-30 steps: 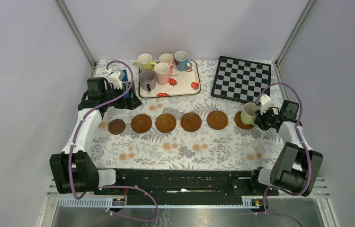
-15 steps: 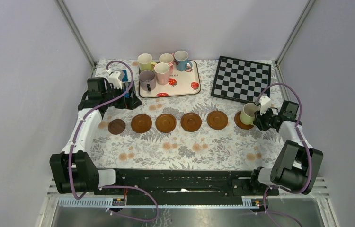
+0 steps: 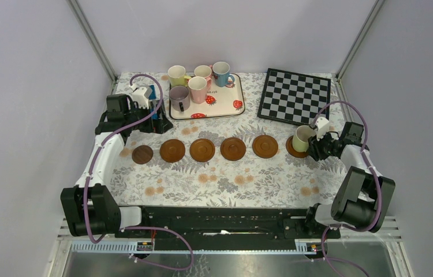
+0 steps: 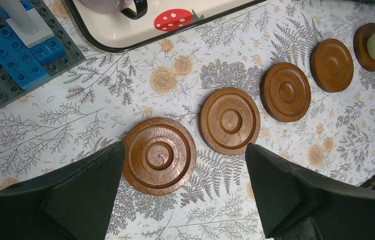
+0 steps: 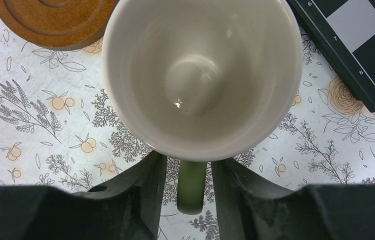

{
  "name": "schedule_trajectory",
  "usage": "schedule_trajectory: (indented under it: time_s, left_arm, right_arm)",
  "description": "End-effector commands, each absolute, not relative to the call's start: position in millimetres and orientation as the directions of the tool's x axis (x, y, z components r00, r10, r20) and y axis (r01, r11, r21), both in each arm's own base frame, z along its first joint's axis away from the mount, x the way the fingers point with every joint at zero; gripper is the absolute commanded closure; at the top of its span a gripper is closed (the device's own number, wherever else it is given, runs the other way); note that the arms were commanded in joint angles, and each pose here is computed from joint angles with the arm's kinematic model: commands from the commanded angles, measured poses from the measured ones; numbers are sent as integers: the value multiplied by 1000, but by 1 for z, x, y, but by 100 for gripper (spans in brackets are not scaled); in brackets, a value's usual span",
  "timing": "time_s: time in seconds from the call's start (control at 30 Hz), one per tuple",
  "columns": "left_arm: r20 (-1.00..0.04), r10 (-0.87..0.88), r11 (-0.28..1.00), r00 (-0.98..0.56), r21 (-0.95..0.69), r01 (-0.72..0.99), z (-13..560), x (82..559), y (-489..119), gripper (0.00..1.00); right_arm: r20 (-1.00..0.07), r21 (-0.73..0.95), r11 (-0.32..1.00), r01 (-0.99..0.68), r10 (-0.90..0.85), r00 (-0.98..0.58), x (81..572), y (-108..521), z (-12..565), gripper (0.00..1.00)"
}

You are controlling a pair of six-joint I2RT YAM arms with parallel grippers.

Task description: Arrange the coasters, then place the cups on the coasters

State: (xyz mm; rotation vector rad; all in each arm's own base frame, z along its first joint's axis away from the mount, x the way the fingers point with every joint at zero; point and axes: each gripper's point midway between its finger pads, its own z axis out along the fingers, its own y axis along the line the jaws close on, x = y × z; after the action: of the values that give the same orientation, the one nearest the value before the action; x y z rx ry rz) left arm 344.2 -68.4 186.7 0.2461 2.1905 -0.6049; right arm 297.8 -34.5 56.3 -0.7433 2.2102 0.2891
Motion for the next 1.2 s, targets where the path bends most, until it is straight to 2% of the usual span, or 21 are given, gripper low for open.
schedule_trajectory:
  time_s: [0.0,0.27,0.43,0.57,0.87,1.0,1.17]
  left_arm:
    - [-803,-30,864,-596,-321,389,199,353,-67,1]
    - [-802,-31,860,-597,-326,392,199,353,-68,1]
    - [-804,-27,859,-594,-323,397,200,353,-68,1]
    - [-803,-20,859,-595,-318,401,201,354,-68,1]
    - [-804,-40,878,-593,-312,364,203,357,-63,1]
    - [-815,-13,895,-579,-268,357,203,362,-61,1]
    - [-846,0,924,-533,-203,323,208,382,-65,1]
  right_arm:
    - [-734,-62,782,-621,-458,-502,302,-40,73,52]
    - [-682,-90,763,-640,-515,-519,295,-57,84,39]
    - [-660,-85,728,-680,-553,-508,284,-56,101,16]
    - [-703,-75,723,-687,-527,-478,289,-48,146,1]
    - [-794,-95,782,-615,-433,-427,373,-14,233,0]
    - [-816,-125,787,-604,-428,-389,412,27,247,0]
    - [-821,-85,796,-599,-397,-410,449,82,240,2]
